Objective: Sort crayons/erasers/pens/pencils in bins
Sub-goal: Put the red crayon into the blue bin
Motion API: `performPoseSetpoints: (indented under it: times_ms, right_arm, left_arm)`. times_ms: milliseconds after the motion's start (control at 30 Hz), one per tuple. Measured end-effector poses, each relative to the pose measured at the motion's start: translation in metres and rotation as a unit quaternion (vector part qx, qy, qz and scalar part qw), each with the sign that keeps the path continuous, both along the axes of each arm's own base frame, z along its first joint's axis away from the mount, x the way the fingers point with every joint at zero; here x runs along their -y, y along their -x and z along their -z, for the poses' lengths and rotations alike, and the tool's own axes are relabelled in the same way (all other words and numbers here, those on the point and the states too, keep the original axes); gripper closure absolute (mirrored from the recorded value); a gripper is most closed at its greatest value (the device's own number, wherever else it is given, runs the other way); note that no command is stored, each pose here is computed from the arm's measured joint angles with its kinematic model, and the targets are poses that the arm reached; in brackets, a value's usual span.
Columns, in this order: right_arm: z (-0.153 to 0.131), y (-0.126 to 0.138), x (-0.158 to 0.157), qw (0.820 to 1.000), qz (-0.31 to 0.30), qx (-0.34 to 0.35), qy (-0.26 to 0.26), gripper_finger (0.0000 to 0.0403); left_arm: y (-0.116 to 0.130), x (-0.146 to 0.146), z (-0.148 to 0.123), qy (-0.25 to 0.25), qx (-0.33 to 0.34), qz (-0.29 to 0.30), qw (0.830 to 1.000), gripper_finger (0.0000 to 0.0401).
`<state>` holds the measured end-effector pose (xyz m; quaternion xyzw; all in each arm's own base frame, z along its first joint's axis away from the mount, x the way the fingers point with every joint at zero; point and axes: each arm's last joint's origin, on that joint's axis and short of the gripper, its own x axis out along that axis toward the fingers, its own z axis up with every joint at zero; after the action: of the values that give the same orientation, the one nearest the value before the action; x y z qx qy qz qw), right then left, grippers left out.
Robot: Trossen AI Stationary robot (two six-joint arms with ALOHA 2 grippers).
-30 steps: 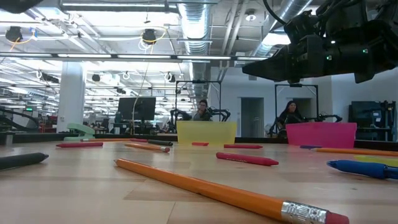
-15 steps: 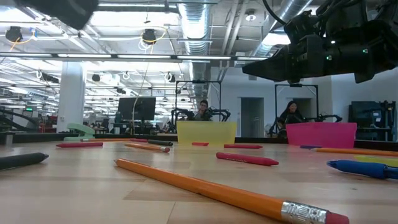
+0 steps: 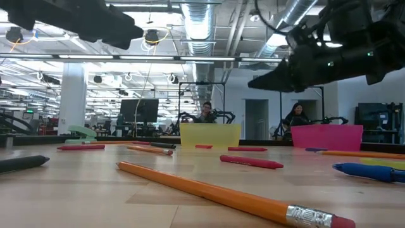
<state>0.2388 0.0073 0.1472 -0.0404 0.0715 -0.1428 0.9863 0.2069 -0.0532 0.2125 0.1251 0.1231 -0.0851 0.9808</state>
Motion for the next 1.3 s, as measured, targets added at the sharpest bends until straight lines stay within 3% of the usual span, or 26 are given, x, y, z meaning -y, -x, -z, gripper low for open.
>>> performPoseSetpoints:
  times_ms: [300, 433, 533, 733, 900, 1300]
  right_arm:
    - [-0.003, -0.029, 0.014, 0.983, 0.063, -0.169, -0.023, 0.04]
    - [-0.007, -0.036, 0.027, 0.971, 0.029, -0.227, -0.067, 0.0382]
    - [-0.009, -0.036, 0.04, 0.96, 0.026, -0.256, -0.112, 0.0353]
    - [-0.015, -0.036, 0.06, 0.946, 0.042, -0.294, -0.128, 0.0287]
    - [-0.001, -0.035, 0.075, 0.923, 0.046, -0.352, -0.147, 0.025]
    - [0.024, -0.066, 0.095, 0.893, 0.046, -0.425, -0.141, 0.0235]
  left_arm:
    - [0.006, -0.007, 0.016, 0.006, -0.006, -0.021, 1.0, 0.0397]
    - [0.009, -0.008, 0.021, -0.003, -0.003, -0.023, 1.0, 0.0397]
    - [0.012, -0.012, 0.022, -0.009, 0.019, -0.033, 0.999, 0.0397]
    - [0.015, -0.021, 0.023, 0.002, 0.02, -0.056, 0.998, 0.0397]
    - [0.015, -0.022, 0.023, -0.001, 0.02, -0.064, 0.998, 0.0397]
    - [0.016, -0.022, 0.026, -0.011, 0.002, -0.071, 0.997, 0.0397]
